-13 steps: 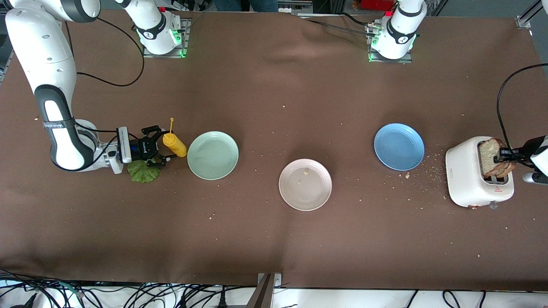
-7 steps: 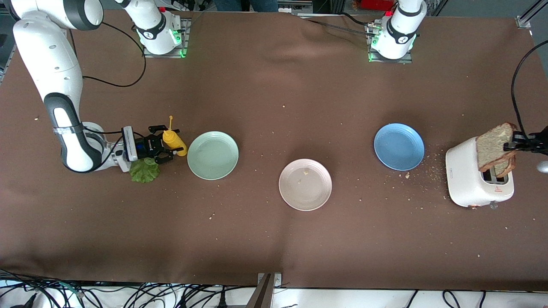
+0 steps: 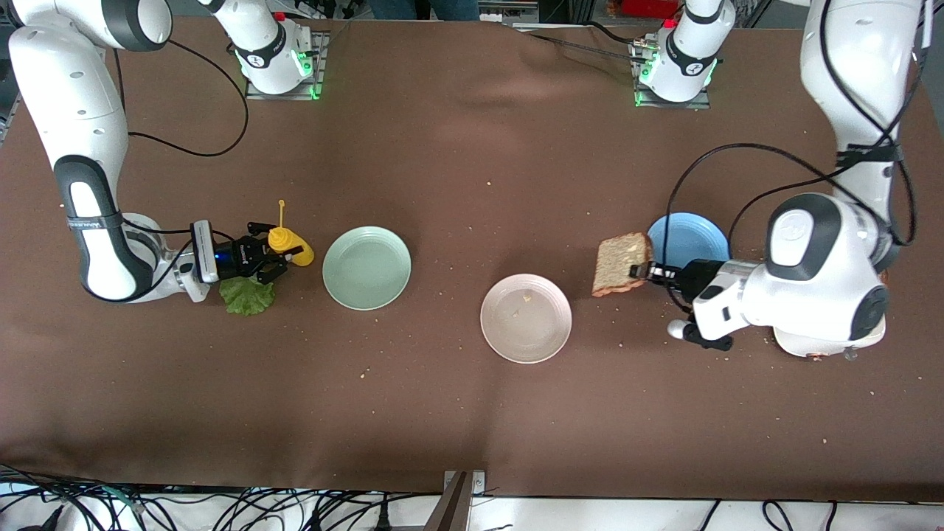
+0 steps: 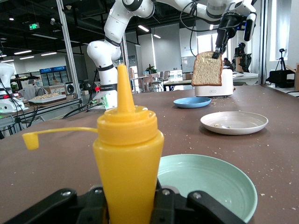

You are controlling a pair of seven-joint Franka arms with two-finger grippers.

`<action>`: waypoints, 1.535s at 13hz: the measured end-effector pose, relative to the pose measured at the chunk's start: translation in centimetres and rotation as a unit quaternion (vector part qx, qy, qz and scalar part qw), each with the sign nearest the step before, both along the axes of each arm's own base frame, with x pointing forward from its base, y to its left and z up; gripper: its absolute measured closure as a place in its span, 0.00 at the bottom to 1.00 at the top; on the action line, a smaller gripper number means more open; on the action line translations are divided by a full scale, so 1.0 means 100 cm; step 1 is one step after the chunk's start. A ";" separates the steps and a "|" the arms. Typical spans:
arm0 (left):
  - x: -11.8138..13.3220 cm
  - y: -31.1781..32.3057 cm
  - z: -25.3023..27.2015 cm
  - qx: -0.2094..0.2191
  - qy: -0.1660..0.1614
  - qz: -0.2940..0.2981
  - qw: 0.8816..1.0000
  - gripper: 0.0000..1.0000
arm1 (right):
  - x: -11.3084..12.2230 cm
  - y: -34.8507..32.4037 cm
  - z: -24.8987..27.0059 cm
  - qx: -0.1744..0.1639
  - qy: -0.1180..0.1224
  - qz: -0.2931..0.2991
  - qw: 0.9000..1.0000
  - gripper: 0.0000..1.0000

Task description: Make sandwich in beige plate with both arms

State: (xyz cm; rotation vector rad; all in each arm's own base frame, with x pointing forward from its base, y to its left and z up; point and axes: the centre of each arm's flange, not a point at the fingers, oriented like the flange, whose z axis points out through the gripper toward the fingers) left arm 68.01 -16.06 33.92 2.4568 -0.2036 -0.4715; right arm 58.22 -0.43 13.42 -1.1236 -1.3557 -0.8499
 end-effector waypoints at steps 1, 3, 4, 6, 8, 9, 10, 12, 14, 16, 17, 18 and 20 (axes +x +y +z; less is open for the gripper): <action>0.002 -0.022 -0.018 -0.032 0.007 0.017 0.999 0.91 | 0.004 -0.003 0.011 -0.004 0.011 -0.001 1.000 0.79; 0.009 -0.052 -0.050 -0.088 0.017 0.066 0.994 0.91 | 0.015 -0.011 0.044 -0.033 0.040 0.002 0.999 0.89; 0.011 -0.063 -0.065 -0.105 0.021 0.088 0.990 0.91 | 0.023 -0.014 0.067 -0.054 0.052 0.004 0.997 0.94; 0.013 -0.081 -0.088 -0.110 0.012 0.116 0.987 0.91 | 0.037 -0.015 0.109 -0.096 0.074 0.004 0.993 0.94; 0.012 -0.096 -0.104 -0.100 0.000 0.125 0.987 0.91 | 0.053 -0.013 0.144 -0.146 0.098 0.006 0.984 0.94; 0.011 -0.099 -0.109 -0.098 0.000 0.126 0.987 0.91 | 0.061 -0.008 0.158 -0.172 0.106 0.009 0.979 0.94; 0.011 -0.099 -0.113 -0.097 0.001 0.127 0.987 0.89 | 0.068 0.000 0.171 -0.196 0.112 0.013 0.974 0.94; 0.012 -0.094 -0.117 -0.093 0.000 0.131 0.987 0.79 | 0.077 0.022 0.188 -0.234 0.125 0.019 0.964 0.94; 0.017 -0.083 -0.120 -0.084 -0.005 0.138 0.987 0.57 | 0.083 0.040 0.198 -0.265 0.137 0.019 0.954 0.94; 0.022 -0.061 -0.124 -0.058 -0.016 0.137 0.989 0.34 | 0.088 0.056 0.207 -0.293 0.146 0.012 0.945 0.94; 0.025 -0.051 -0.125 -0.048 -0.021 0.138 0.989 0.23 | 0.091 0.065 0.210 -0.306 0.147 0.008 0.941 0.94; 0.028 -0.039 -0.126 -0.033 -0.027 0.137 0.990 0.12 | 0.092 0.075 0.212 -0.320 0.151 0.004 0.935 0.94; 0.038 -0.007 -0.116 0.010 -0.055 0.129 0.990 0.00 | 0.095 0.099 0.214 -0.353 0.157 -0.007 0.922 0.94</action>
